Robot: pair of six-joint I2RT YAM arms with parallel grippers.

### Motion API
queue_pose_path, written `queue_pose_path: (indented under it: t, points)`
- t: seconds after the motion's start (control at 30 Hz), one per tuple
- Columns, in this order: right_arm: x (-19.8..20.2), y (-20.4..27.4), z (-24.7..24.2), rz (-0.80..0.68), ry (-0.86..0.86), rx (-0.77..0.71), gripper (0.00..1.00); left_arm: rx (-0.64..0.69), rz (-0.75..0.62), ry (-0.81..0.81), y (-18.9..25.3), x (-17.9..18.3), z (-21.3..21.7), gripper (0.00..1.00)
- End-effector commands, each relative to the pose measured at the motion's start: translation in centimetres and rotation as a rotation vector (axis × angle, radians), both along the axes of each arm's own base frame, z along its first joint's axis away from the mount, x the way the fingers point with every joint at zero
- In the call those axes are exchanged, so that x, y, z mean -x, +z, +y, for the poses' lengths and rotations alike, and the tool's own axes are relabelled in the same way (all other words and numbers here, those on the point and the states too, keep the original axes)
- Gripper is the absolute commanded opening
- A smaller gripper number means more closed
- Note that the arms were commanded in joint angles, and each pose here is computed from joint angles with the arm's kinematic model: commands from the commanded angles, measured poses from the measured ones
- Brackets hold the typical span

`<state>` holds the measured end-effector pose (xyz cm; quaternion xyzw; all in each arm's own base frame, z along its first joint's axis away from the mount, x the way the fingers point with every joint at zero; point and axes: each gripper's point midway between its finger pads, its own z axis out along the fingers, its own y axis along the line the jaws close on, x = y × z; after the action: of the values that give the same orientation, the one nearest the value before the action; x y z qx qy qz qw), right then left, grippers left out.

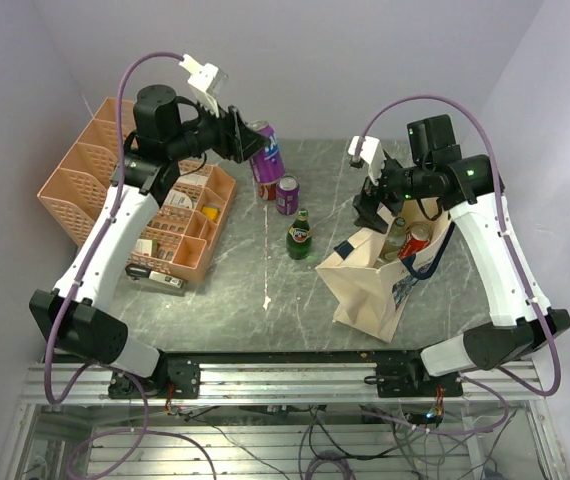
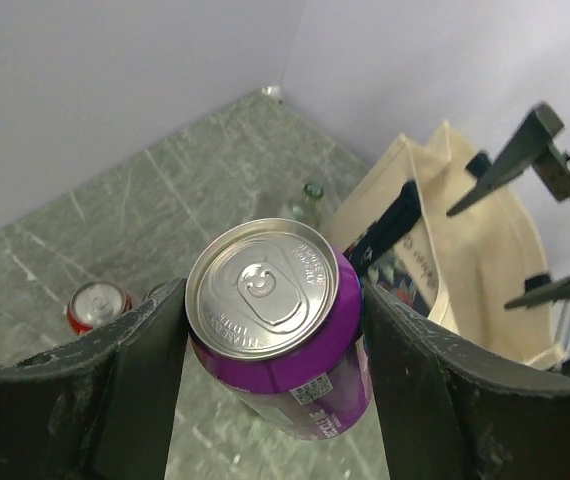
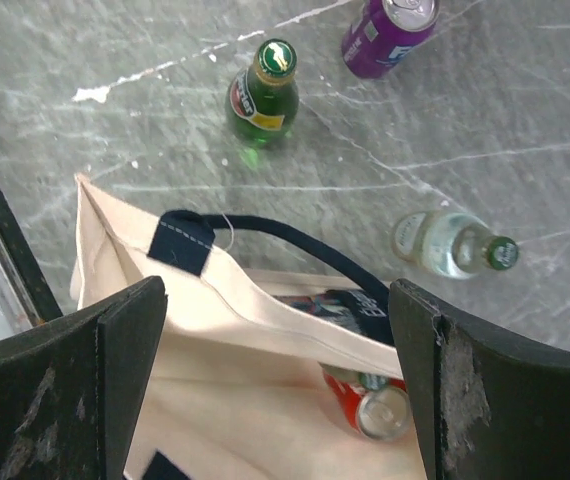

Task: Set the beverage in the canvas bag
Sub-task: Place the drink at the center of the board.

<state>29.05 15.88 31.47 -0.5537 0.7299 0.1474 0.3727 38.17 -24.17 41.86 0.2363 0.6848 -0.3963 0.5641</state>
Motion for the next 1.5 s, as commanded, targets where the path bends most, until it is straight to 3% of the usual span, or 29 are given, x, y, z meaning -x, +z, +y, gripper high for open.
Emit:
queue_pose_path:
  t: [0.0,0.1,0.3,0.63,1.13,1.37,1.47]
  points:
    - [-1.2,1.0,2.1,-0.025,-0.059,-0.143,0.92,-0.138,-0.189,-0.068,0.0,2.6,0.8,0.07]
    - [-1.8,1.0,3.2,-0.005,-0.07,-0.192,0.93,-0.227,-0.294,-0.083,-2.4,4.1,1.2,0.07]
    - [-2.8,1.2,4.5,0.036,-0.084,-0.255,0.96,-0.394,-0.303,-0.243,-10.9,6.1,0.5,0.07]
    - [-5.7,0.6,4.9,0.023,-0.113,-0.249,0.98,-0.446,-0.406,-0.5,-19.5,9.9,-4.0,0.07]
    - [-9.5,-0.6,5.6,0.012,-0.131,-0.211,0.98,-0.334,-0.577,-0.567,-24.4,12.2,-9.3,0.07]
    - [-10.5,-1.2,6.1,-0.007,-0.124,-0.171,0.98,-0.333,-0.561,-0.579,-26.0,12.9,-9.6,0.07]
    - [-10.5,-1.5,6.3,-0.008,-0.123,-0.155,0.98,-0.351,-0.532,-0.603,-27.1,13.5,-9.3,0.14]
